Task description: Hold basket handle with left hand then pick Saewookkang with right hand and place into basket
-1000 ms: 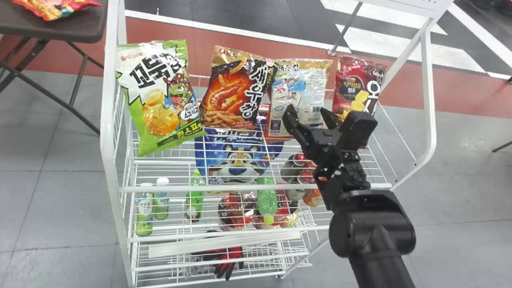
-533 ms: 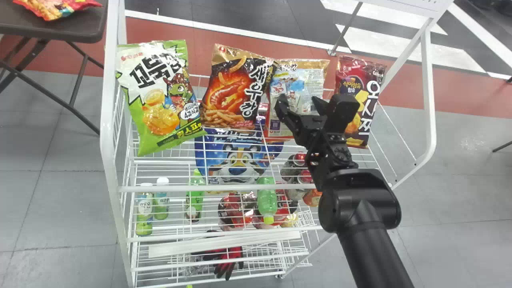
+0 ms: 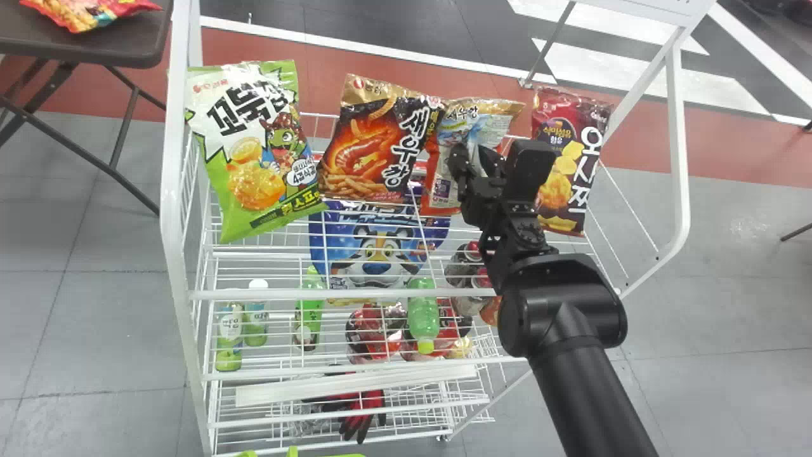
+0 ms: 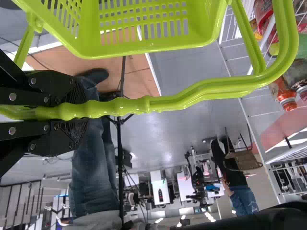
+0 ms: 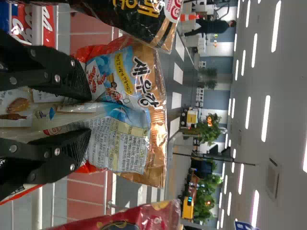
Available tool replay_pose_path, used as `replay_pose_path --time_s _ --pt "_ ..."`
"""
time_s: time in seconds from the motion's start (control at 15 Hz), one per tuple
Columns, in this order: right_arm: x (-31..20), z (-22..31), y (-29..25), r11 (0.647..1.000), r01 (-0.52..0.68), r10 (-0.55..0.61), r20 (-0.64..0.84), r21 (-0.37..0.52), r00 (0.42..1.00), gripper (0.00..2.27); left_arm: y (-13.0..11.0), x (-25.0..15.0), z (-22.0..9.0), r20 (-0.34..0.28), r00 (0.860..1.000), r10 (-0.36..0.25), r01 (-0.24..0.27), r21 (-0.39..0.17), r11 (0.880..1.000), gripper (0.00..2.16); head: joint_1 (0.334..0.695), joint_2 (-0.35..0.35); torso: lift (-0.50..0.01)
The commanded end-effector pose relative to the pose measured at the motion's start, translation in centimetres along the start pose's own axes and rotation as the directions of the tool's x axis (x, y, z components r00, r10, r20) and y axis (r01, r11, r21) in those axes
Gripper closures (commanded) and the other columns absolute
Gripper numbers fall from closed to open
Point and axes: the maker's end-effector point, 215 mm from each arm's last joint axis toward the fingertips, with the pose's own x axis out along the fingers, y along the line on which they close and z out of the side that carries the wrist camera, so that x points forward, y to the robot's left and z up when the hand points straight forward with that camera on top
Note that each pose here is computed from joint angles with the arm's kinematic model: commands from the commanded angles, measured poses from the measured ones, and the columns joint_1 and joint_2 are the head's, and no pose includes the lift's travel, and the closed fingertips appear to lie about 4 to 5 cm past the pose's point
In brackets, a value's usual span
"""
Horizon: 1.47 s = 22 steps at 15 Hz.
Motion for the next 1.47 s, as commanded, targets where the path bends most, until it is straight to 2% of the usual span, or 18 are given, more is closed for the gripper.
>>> replay_pose_path --time_s 0.0,0.4,0.8,1.07,1.4 --pt "-0.9 0.8 0.0 1.000 0.009 -0.009 0.029 -0.001 1.000 2.07 -0.1 0.1 0.0 0.002 1.000 -0.003 0.003 -0.002 1.000 1.88 0.695 -0.350 -0.019" --pt "-2.8 4.1 -2.5 0.996 0.081 -0.083 0.117 0.021 0.990 2.07 -0.6 0.3 -0.2 0.004 1.000 -0.013 0.013 0.000 1.000 1.88 0.695 -0.350 -0.019" --pt "-6.7 8.8 -3.2 0.994 0.092 -0.103 0.234 0.055 0.967 2.07 -1.3 0.2 -0.5 0.004 1.000 -0.022 0.022 0.006 1.000 1.88 0.695 -0.350 -0.019" --pt "-10.9 9.0 -4.1 0.994 0.088 -0.100 0.189 0.070 0.977 2.07 -1.7 0.0 -0.7 0.005 1.000 -0.024 0.024 0.014 1.000 1.88 0.695 -0.350 -0.019" --pt "-17.5 8.1 -1.8 0.998 0.031 -0.039 0.131 0.062 0.991 2.07 -2.1 0.2 -0.7 0.002 1.000 -0.025 0.025 0.028 0.999 1.88 0.695 -0.350 -0.019"
